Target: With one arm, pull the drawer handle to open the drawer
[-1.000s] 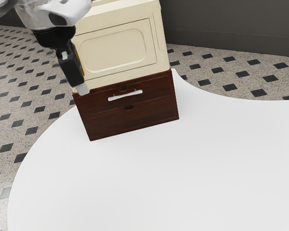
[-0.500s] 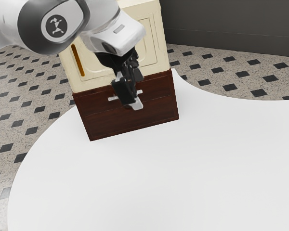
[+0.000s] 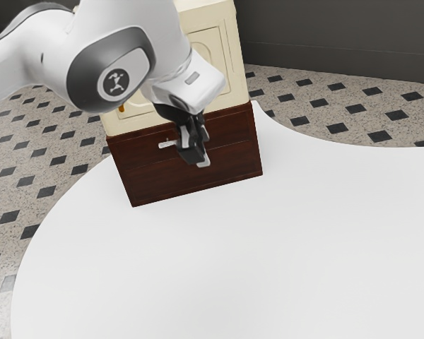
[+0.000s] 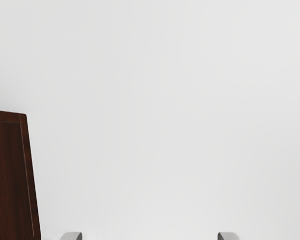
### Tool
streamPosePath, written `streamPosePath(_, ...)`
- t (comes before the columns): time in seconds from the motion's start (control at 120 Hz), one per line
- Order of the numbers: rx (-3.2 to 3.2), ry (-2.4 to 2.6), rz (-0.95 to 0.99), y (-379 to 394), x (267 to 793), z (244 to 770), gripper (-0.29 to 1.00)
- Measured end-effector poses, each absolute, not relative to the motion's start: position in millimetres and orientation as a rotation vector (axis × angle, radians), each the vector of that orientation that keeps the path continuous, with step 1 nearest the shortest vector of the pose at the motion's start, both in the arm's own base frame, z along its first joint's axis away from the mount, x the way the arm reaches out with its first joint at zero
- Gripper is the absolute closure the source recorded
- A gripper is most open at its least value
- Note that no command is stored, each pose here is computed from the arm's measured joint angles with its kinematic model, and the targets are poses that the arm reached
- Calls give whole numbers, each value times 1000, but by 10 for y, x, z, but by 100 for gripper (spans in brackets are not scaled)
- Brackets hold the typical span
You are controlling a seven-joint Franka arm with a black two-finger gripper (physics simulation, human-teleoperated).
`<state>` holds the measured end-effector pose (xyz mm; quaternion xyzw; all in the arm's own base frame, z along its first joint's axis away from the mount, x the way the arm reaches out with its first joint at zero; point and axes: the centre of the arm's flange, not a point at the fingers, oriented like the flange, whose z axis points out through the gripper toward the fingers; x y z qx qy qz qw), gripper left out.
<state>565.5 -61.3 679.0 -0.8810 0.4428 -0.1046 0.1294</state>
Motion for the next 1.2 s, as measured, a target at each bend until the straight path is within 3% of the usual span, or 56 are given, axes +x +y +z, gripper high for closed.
streamPosePath(0.5,-2628,1119,-333,-250,5801,6698,41)
streamPosePath(0.975,-2664,926,-352,245,6384,6440,41)
streamPosePath(1.2,-2615,874,-320,489,6402,6436,42)
